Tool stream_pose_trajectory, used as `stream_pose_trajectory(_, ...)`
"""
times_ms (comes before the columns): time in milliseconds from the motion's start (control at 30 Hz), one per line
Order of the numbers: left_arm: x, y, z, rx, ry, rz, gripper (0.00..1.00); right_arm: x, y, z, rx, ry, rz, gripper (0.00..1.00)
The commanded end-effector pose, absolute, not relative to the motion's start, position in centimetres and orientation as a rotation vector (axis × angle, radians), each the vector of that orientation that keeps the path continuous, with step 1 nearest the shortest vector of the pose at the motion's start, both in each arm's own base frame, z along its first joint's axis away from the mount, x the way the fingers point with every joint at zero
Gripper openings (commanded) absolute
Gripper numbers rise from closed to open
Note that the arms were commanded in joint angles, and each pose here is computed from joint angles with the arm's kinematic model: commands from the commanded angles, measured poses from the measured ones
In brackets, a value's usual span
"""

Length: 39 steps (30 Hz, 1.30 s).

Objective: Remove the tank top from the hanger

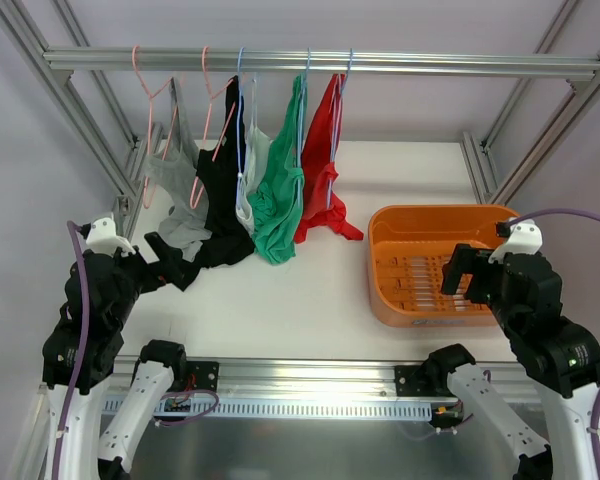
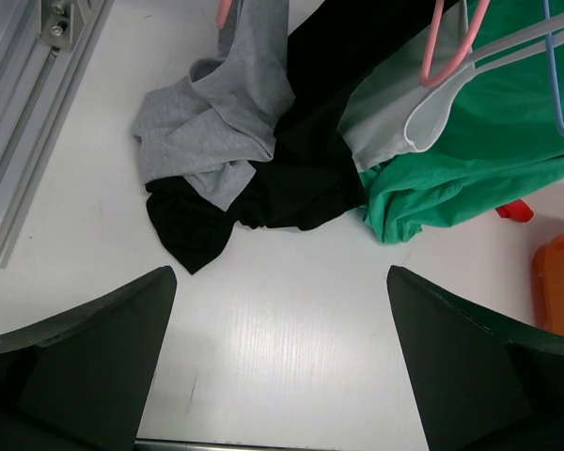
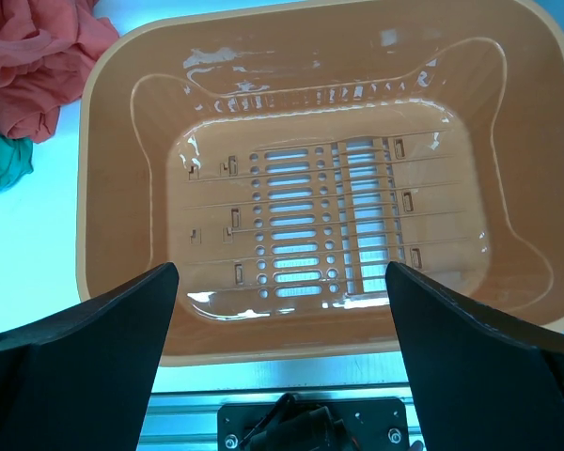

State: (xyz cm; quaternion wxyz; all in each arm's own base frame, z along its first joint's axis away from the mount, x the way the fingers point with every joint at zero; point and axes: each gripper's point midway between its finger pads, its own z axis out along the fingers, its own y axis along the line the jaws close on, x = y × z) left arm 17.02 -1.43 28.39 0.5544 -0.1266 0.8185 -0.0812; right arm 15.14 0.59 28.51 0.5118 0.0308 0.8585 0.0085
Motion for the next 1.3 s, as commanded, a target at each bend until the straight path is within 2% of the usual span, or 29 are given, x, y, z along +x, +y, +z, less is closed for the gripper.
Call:
stream_pose_trajectory(0, 17.0, -1.4, 29.6, -0.321, 1.901, -0.208, 0.99, 16.0, 0.9, 29.3, 0.071, 2.031, 0.028, 0.99)
stream_pose_trajectory(100, 16.7, -2.0, 31.5, -0.274, 1.867, -0.244, 0.99, 16.0, 1.0, 29.2, 0.068, 2.023, 0.039, 0.99)
stream_pose_trajectory(267, 15.8, -4.9, 38.1, -0.135, 1.77, -0.421, 0.99, 16.5, 1.8, 28.8, 0.042, 2.022, 0.074, 0.99)
stream_pose_trajectory(467, 18.1, -10.1, 44.8, 0.053, 1.775, -0.674, 0.99, 17.2, 2.8, 29.1, 0.043, 2.036, 0.124, 1.0)
stream_pose_trajectory(500, 19.7, -10.6, 45.0, 0.057, 1.802, -0.687, 0.99, 17.2, 3.0, 29.1, 0.04, 2.038, 0.136, 0.99)
stream_pose_trajectory(567, 19.8, -11.5, 47.6, 0.106, 1.754, -0.72, 0.99, 17.1, 3.2, 29.5, 0.043, 2.026, 0.153, 0.99)
stream_pose_trajectory(600, 21.7, -12.0, 47.5, 0.106, 1.783, -0.706, 0.99, 17.0, 3.3, 29.6, 0.044, 2.023, 0.167, 0.99)
stream_pose_trajectory(667, 21.8, -14.2, 49.9, 0.193, 1.738, -0.728, 0.99, 17.0, 3.8, 30.1, 0.037, 2.003, 0.201, 1.0)
stream_pose_trajectory(700, 24.4, -14.8, 49.2, 0.179, 1.775, -0.655, 0.99, 16.9, 4.1, 30.3, 0.03, 1.999, 0.224, 1.0)
stream_pose_trajectory(767, 25.2, -16.6, 50.5, 0.212, 1.757, -0.69, 0.99, 16.8, 4.3, 30.7, 0.027, 1.993, 0.241, 0.99)
stream_pose_trajectory(867, 28.5, -19.0, 49.6, 0.212, 1.799, -0.671, 0.99, 16.6, 4.2, 31.0, 0.031, 1.978, 0.246, 0.99)
stream_pose_trajectory(1000, 31.5, -25.3, 47.5, 0.326, 1.827, -0.613, 0.99, 16.2, 3.9, 31.1, 0.067, 1.957, 0.255, 1.0)
stream_pose_trajectory(1133, 31.8, -30.4, 47.6, 0.43, 1.79, -0.633, 0.98, 15.5, 4.0, 31.3, 0.06, 1.933, 0.283, 0.99)
stream_pose_trajectory(1167, 32.1, -31.1, 47.6, 0.444, 1.782, -0.624, 0.97, 15.4, 4.0, 31.3, 0.063, 1.929, 0.291, 0.99)
stream_pose_trajectory(1200, 32.7, -32.1, 47.2, 0.451, 1.78, -0.618, 0.88, 15.2, 4.2, 31.1, 0.06, 1.931, 0.302, 0.99)
stream_pose_trajectory(1267, 33.8, -32.9, 46.4, 0.452, 1.782, -0.573, 0.79, 14.9, 4.3, 31.1, 0.062, 1.921, 0.322, 1.0)
